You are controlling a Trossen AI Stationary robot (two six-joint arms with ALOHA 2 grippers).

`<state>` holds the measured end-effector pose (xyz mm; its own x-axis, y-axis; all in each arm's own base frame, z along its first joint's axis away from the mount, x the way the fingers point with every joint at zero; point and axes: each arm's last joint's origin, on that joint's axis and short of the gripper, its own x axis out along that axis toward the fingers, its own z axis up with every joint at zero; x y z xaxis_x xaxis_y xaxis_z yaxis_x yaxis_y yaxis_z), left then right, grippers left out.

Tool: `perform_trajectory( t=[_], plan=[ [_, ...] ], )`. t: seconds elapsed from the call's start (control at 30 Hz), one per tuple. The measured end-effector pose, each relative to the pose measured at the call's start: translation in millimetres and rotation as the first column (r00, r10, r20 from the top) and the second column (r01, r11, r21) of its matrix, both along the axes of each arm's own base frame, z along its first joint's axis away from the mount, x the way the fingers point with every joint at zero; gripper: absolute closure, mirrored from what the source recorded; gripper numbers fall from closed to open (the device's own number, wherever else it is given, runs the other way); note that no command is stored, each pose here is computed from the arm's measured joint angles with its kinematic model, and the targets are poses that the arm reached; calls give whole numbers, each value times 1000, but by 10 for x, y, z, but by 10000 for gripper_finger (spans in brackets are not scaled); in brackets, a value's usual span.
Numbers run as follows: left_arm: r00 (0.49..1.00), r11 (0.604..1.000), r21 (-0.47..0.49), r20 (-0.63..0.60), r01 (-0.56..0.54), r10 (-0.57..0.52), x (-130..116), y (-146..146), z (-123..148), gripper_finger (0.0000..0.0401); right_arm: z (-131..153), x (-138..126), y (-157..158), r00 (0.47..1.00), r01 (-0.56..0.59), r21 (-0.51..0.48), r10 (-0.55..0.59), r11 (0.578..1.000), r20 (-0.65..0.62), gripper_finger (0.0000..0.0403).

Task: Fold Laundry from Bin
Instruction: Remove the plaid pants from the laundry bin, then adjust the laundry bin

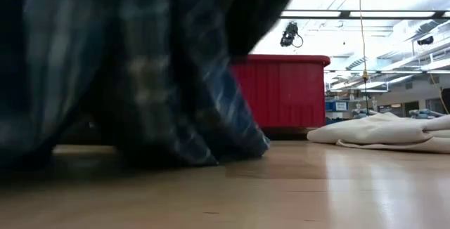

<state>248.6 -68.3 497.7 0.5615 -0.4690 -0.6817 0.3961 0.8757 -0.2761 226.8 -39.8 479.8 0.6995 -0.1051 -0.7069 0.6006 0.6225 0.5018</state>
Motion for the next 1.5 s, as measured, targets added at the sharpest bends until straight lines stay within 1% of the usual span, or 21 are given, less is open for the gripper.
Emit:
perform_trajectory(
  t=[0.1,0.2,0.27,0.4,0.47,0.63,0.67,0.73,0.83,0.93,1.0,1.1,1.17,1.23,1.3,1.4,1.43,1.5],
  plan=[
    [989,1000,28,-146,-13,17,-2,-138,-139,392,-170,70,186,990,-35,58,43,998,-137,234],
    [969,996,59,-234,-68,80,59,-312,-321,384,-403,136,397,955,-72,99,97,993,-280,234],
    [947,991,81,-297,-104,124,78,-421,-459,369,-576,194,545,935,-100,113,132,989,-329,234],
    [872,967,161,-421,-200,250,94,-590,-775,316,-868,257,743,908,-168,111,197,980,-371,234],
    [839,947,197,-441,-255,318,126,-644,-913,283,-1014,295,793,895,-202,119,232,972,-380,234],
    [794,916,193,-456,-352,402,270,-672,-1189,204,-1398,366,876,867,-283,178,331,942,-372,234],
    [777,906,199,-467,-373,423,293,-648,-1240,191,-1475,370,892,866,-297,192,348,936,-359,234],
    [718,870,222,-495,-441,490,328,-561,-1325,168,-1633,394,931,861,-341,225,399,913,-315,234],
    [617,789,281,-501,-547,606,346,-414,-1374,144,-1803,442,978,860,-409,251,463,877,-215,234],
    [557,710,290,-460,-642,692,356,-258,-1311,132,-1890,480,994,861,-447,238,487,862,-148,234],
    [539,677,265,-439,-687,719,350,-166,-1244,129,-1917,488,986,858,-460,212,493,862,-144,234],
    [520,638,217,-418,-739,745,387,3,-1175,129,-1912,520,905,879,-440,121,454,890,-147,234],
    [494,610,236,-405,-757,769,404,116,-1181,129,-1910,542,807,900,-403,57,406,914,-157,234],
    [477,585,251,-380,-771,792,435,238,-1197,129,-1903,569,685,922,-357,13,355,934,-154,234],
    [463,564,267,-360,-781,810,456,388,-1200,129,-1891,596,540,944,-302,-2,299,953,-137,234],
    [446,528,277,-307,-803,840,498,692,-1189,129,-1862,637,293,972,-221,-13,219,975,-88,234],
    [447,520,275,-288,-809,847,512,817,-1182,129,-1852,643,205,977,-200,-14,198,980,-73,234],
    [462,523,267,-262,-809,847,524,1068,-1170,130,-1841,638,25,984,-171,-15,170,985,-53,234]
  ],
)
